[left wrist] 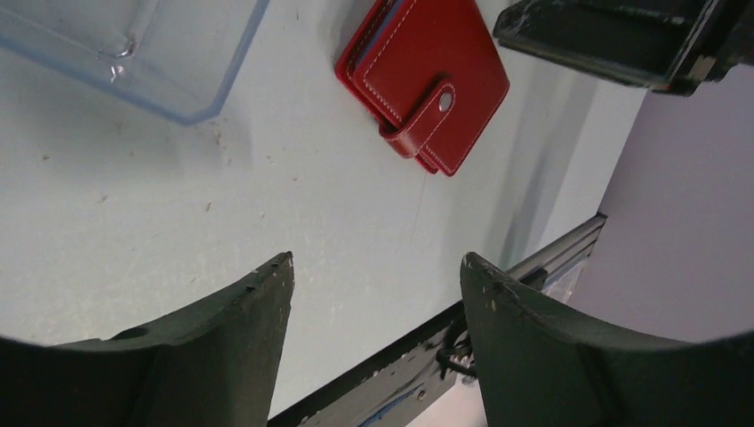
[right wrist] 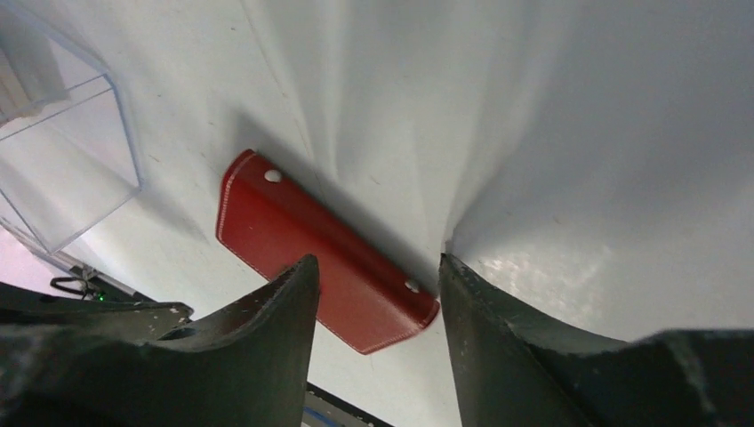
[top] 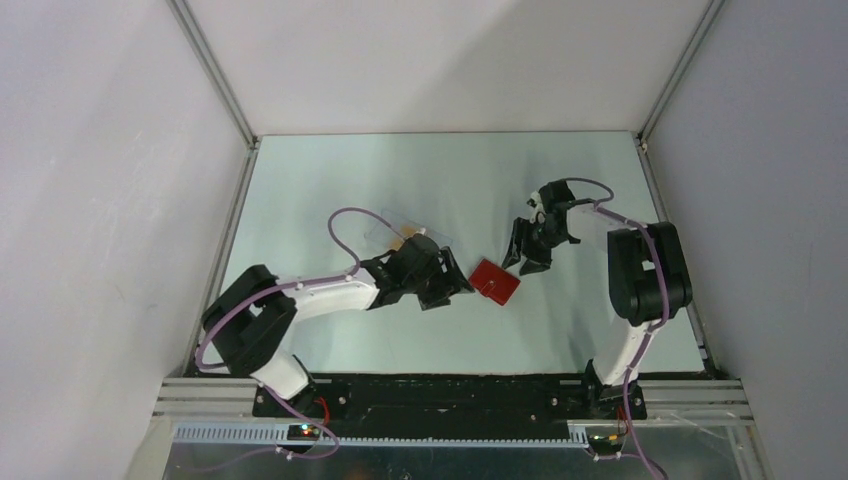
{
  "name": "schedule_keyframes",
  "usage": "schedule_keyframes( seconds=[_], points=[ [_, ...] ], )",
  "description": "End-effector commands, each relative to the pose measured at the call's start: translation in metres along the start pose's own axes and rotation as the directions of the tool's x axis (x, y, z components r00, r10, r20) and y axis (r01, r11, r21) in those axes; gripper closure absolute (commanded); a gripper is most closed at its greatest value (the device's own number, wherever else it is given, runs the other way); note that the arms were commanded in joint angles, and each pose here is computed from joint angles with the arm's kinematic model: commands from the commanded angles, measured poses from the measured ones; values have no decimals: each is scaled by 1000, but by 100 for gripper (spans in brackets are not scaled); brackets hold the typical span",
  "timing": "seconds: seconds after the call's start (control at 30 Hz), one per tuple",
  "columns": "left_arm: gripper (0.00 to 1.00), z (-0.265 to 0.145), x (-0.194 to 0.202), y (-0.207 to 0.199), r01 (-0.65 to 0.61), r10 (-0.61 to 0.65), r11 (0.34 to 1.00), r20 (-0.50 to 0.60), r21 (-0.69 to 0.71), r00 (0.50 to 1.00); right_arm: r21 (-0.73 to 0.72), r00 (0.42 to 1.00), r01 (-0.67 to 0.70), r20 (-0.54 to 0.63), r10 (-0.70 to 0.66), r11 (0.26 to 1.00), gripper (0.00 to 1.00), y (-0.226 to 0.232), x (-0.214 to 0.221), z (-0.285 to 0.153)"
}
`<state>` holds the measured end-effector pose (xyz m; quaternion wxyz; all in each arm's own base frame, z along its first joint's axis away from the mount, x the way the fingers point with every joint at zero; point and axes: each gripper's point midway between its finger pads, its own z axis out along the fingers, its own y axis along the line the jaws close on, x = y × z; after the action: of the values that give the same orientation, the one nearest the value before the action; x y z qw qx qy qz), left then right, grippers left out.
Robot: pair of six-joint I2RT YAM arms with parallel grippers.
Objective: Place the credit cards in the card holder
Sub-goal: Pick up the card holder from the center of the board.
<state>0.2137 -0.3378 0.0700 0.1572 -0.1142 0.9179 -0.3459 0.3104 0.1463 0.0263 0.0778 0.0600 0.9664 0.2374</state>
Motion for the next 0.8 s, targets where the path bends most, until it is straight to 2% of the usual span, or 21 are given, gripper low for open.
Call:
schedule_keyframes(
  seconds=[0.0,0.17,0.33,0.53,0.63,0.77],
  points=[
    [27,9,-18,-25,56,-60,997,73,62,996,-45,992,65,-105,-70,997,46,12,17,15],
    [27,25,-16,-17,76,-78,997,59,30,995,-45,973,66,-218,-74,997,52,16,47,18],
    [29,40,-7,2,99,-98,995,30,-27,995,-108,957,63,-277,-91,992,55,33,71,13],
    [30,47,-1,16,108,-107,993,21,-55,994,-273,960,-18,-273,-60,962,55,59,78,14],
    [31,49,-1,12,99,-99,994,17,-35,995,-301,961,-61,-275,-26,952,55,66,75,14],
    [39,52,0,8,90,-90,996,3,-19,996,-285,971,-91,-239,21,954,55,67,67,16]
  ],
)
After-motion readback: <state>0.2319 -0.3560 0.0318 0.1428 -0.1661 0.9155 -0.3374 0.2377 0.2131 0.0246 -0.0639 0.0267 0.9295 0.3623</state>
